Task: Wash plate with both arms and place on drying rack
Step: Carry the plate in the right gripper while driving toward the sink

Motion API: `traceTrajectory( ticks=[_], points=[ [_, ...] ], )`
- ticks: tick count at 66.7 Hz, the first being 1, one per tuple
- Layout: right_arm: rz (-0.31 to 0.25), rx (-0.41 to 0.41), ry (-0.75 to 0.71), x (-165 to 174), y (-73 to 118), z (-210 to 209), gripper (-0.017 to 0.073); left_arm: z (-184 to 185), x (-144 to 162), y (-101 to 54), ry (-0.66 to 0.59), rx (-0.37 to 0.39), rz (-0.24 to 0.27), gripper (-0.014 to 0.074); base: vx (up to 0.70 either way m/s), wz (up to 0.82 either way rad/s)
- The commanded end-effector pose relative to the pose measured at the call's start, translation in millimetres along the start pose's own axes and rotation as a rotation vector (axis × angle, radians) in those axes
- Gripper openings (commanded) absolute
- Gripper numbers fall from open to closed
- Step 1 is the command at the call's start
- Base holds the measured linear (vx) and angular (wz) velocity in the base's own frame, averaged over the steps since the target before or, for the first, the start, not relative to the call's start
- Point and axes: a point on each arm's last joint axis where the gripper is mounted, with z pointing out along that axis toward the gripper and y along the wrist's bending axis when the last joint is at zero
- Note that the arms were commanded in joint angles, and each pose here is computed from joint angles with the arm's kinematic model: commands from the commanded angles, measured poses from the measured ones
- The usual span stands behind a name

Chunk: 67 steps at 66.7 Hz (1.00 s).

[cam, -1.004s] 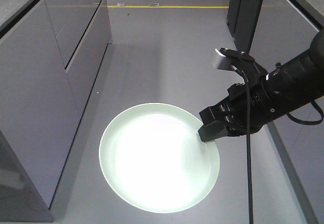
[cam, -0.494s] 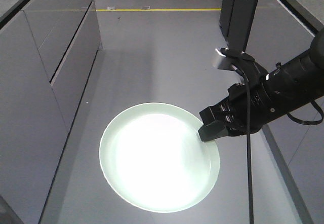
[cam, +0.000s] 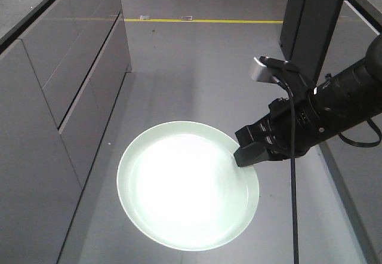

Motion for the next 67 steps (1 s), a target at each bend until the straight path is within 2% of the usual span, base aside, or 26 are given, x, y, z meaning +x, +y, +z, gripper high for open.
traceTrajectory(
  ticks=[1,67],
  points=[
    [-0.025,-0.025,-0.085,-5.0,12.3,-17.0,-0.0008,-2.5,-17.0,-1.0,-0.114,0.009,-0.012,-0.0006,0.26,0.12],
    [-0.025,-0.025,-0.085,-5.0,12.3,-17.0,-0.0008,-2.5,-17.0,-1.0,-0.114,0.009,-0.012,-0.0006,0.24,0.03]
  ],
)
